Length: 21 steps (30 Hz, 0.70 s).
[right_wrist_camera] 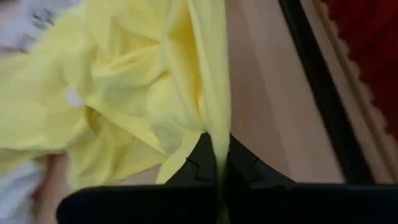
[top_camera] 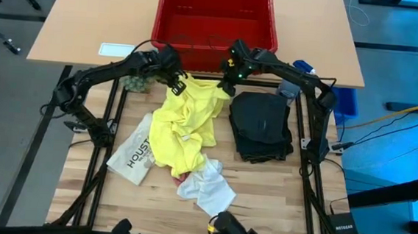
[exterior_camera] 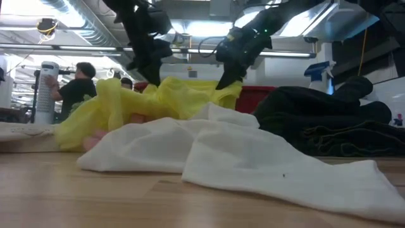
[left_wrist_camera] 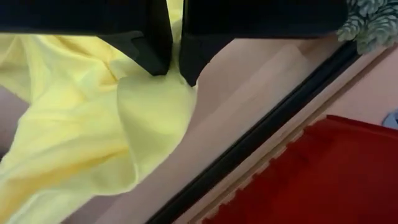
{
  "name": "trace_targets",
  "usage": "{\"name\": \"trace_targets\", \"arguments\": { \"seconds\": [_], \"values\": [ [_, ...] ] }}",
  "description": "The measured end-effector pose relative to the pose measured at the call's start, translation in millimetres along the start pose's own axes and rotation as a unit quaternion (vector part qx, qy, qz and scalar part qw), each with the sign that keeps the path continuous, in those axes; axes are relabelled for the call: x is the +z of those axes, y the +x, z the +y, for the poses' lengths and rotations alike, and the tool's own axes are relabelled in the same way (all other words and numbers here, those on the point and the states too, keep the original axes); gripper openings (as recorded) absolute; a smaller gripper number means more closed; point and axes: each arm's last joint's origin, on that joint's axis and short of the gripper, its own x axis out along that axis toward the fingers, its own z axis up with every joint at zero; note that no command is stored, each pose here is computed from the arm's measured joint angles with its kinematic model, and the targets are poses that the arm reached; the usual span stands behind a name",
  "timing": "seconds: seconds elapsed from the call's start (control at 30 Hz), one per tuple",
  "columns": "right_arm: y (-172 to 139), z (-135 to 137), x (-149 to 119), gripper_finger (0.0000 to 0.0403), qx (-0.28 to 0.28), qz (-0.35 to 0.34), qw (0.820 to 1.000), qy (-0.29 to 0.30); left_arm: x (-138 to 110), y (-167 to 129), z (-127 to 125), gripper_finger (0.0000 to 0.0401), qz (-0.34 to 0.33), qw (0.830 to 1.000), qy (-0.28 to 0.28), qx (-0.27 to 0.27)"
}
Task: Fold laundry
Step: Fold the yellow shirt
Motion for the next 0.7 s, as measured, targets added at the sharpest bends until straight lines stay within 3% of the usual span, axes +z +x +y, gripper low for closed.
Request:
{"name": "trace_targets", "arguments": {
  "seconds": [0.1, 0.4, 0.5, 0.6, 0.7],
  "values": [
    [-5.9, -8.1, -1.8, 0.0029, 0.035, -0.019, 0.999, 0.019, 0.2, -6.5, 0.8, 0.0027, -0.010, 1.000, 0.002, -0.003],
    [-25.0, -31.1, -9.4, 0.0175, 0.134, -0.069, 0.985, 0.083, -0.4, -34.6, 19.2, 0.0137, -0.051, 0.999, 0.001, 0.000],
    [-32.1, -28.2, -10.2, 0.0205, 0.150, -0.071, 0.982, 0.086, -2.0, -49.4, 23.9, 0.0169, -0.073, 0.997, -0.008, -0.004],
    [-40.5, -7.2, -4.1, 0.0211, 0.138, -0.065, 0.987, 0.044, -6.7, -69.9, 20.7, 0.0185, -0.094, 0.992, -0.006, -0.078],
    [-36.0, 23.6, 2.6, 0.0205, 0.131, -0.042, 0.990, -0.013, -19.6, -84.9, 0.5, 0.0181, -0.067, 0.982, 0.032, -0.172]
  ]
}}
